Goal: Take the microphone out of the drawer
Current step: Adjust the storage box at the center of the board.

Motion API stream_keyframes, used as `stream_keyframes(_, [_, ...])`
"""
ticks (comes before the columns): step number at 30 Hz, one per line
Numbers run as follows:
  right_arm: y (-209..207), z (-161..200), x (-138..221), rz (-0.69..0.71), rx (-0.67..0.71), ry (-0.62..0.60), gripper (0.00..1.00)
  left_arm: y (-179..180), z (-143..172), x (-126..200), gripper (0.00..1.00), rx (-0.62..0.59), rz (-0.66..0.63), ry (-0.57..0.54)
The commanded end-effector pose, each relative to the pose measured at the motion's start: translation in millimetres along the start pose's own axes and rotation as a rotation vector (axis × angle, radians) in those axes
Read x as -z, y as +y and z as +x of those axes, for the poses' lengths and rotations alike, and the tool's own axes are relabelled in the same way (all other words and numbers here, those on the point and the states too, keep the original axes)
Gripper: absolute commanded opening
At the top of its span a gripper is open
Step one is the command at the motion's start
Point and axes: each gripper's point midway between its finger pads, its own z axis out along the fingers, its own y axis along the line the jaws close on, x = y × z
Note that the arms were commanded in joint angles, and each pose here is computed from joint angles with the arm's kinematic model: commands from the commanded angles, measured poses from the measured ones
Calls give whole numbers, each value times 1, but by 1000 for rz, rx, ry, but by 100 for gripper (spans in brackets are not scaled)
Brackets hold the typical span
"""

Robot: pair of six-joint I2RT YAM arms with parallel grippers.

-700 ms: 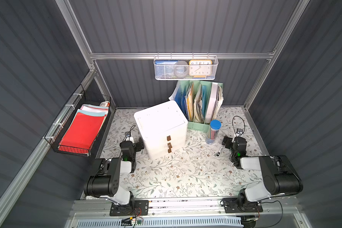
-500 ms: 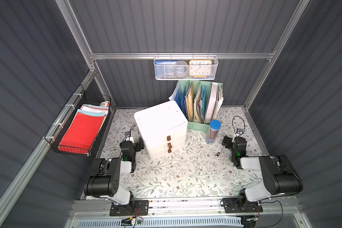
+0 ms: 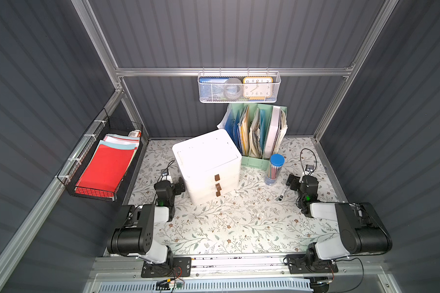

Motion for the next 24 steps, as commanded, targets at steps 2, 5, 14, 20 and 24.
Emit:
stream_keyframes(2, [-18, -33, 16, 96, -55, -52, 99, 2, -37, 15, 99, 27, -22, -6])
stream_keyframes(5, [-28, -56, 39, 143, -120, 12, 99, 0, -52, 29, 99, 49, -12, 32])
stream_keyframes(14, [-12, -101, 107, -5, -296, 96, 99, -4, -151, 69, 99, 92, 6, 70])
stream_keyframes(20, [12, -98, 138, -163, -423, 184, 98, -40, -232, 81, 99, 20, 200, 6])
stream_keyframes(24, [24, -89, 148, -221, -474, 241, 99, -61, -264, 71, 99, -25, 299, 17])
